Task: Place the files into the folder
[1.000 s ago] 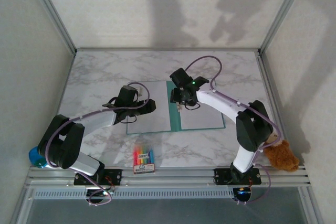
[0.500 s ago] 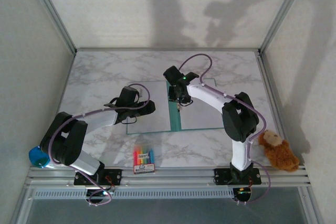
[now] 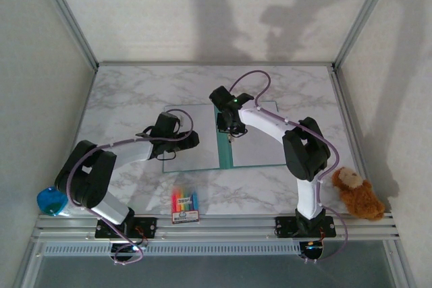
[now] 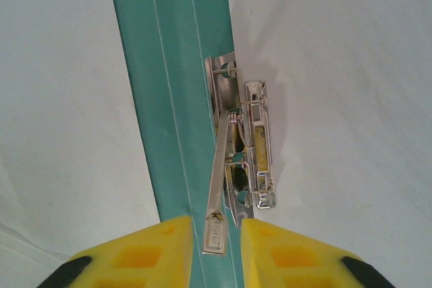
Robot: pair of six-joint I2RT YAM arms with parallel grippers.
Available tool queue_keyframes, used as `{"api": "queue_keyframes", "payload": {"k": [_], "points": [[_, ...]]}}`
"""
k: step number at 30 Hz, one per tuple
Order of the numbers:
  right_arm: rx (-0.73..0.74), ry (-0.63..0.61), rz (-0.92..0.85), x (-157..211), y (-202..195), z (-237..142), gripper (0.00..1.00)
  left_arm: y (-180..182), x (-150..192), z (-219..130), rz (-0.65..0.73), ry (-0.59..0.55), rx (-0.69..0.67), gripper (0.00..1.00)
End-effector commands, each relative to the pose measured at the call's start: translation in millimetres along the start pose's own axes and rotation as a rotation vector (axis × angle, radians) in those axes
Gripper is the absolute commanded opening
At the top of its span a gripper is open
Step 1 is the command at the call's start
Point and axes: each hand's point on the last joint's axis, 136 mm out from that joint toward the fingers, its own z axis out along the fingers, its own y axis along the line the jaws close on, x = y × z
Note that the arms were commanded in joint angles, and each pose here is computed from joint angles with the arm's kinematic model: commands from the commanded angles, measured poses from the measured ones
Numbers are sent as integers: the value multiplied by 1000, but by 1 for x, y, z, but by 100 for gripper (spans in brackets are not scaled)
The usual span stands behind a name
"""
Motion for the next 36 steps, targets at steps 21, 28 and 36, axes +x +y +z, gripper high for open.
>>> {"api": "queue_keyframes", "payload": {"k": [21, 28, 36], "points": [[21, 40, -17, 6, 1, 3, 20, 11, 4, 3, 7, 8, -51, 73], [27, 44, -19, 8, -1, 5, 16, 11, 5, 2, 3, 8, -50, 73], [25, 42, -22, 6, 0, 3, 24, 11, 6, 3, 0, 14, -50, 73]]}}
